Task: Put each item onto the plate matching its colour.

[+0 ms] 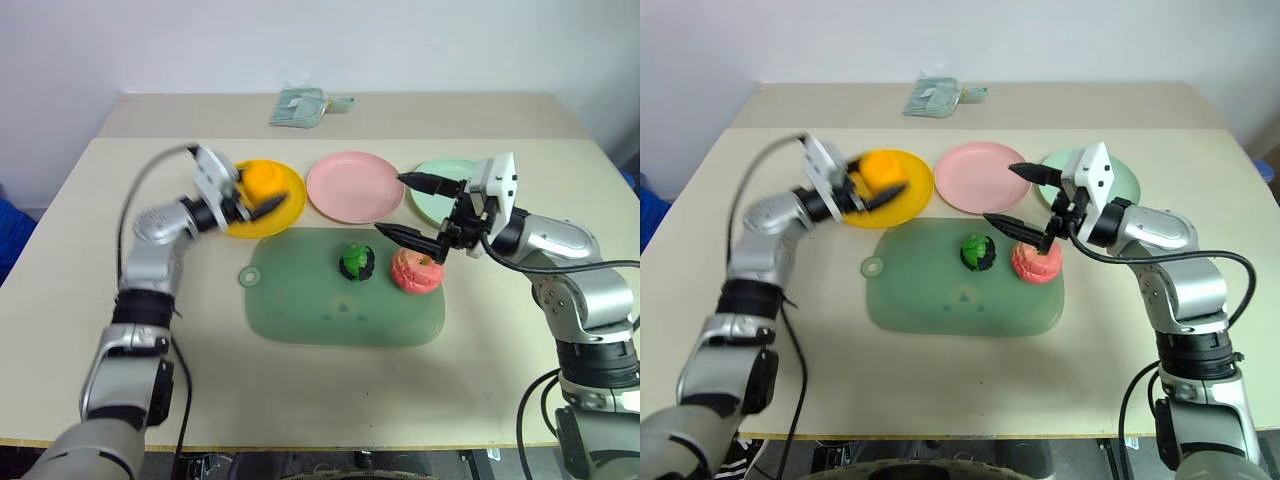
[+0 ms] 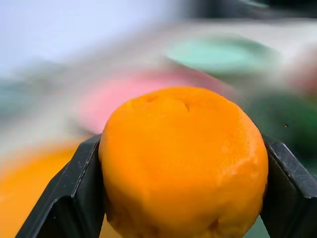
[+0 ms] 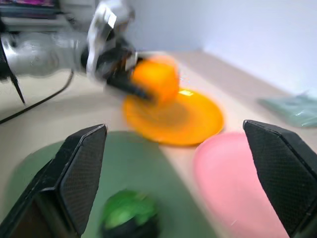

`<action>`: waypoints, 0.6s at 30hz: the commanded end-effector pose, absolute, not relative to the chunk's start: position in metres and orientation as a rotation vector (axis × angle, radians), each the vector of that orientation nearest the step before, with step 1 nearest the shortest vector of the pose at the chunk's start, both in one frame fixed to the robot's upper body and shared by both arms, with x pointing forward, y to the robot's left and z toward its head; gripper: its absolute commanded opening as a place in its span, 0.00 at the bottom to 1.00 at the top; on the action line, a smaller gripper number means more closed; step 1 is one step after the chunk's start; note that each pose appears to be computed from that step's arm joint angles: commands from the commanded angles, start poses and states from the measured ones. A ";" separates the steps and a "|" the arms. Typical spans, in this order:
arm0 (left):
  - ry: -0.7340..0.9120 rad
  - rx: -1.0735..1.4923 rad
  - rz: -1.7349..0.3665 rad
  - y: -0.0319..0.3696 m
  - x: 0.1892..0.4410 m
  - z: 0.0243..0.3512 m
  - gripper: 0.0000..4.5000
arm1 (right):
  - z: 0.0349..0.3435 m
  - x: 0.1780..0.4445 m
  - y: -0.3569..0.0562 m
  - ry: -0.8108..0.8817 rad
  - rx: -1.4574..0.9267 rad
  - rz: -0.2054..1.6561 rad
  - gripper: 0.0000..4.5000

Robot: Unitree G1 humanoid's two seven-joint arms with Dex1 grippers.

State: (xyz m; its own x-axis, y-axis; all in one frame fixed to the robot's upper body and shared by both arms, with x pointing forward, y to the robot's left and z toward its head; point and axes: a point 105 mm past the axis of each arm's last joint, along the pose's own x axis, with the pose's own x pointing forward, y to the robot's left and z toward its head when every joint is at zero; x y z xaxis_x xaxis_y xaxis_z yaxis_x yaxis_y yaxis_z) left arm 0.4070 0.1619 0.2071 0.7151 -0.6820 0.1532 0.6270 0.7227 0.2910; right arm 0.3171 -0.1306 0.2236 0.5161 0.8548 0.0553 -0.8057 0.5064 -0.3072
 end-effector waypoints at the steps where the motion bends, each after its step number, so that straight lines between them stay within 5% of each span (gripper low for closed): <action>1: -0.254 0.148 -0.505 0.184 0.432 0.205 0.72 | 0.232 0.335 -0.116 -0.271 -0.265 0.930 1.00; 10: -0.196 0.112 -0.422 0.176 0.452 0.190 0.72 | 0.232 0.336 -0.103 -0.299 -0.246 0.932 1.00; 12: -0.183 0.105 -0.437 0.175 0.451 0.186 0.95 | 0.232 0.336 -0.105 -0.295 -0.247 0.926 1.00; 13: -0.180 0.108 -0.441 0.175 0.451 0.185 0.99 | 0.232 0.336 -0.106 -0.294 -0.248 0.923 1.00; 18: -0.226 0.176 -0.475 0.175 0.446 0.193 0.99 | 0.231 0.335 -0.108 -0.291 -0.246 0.926 1.00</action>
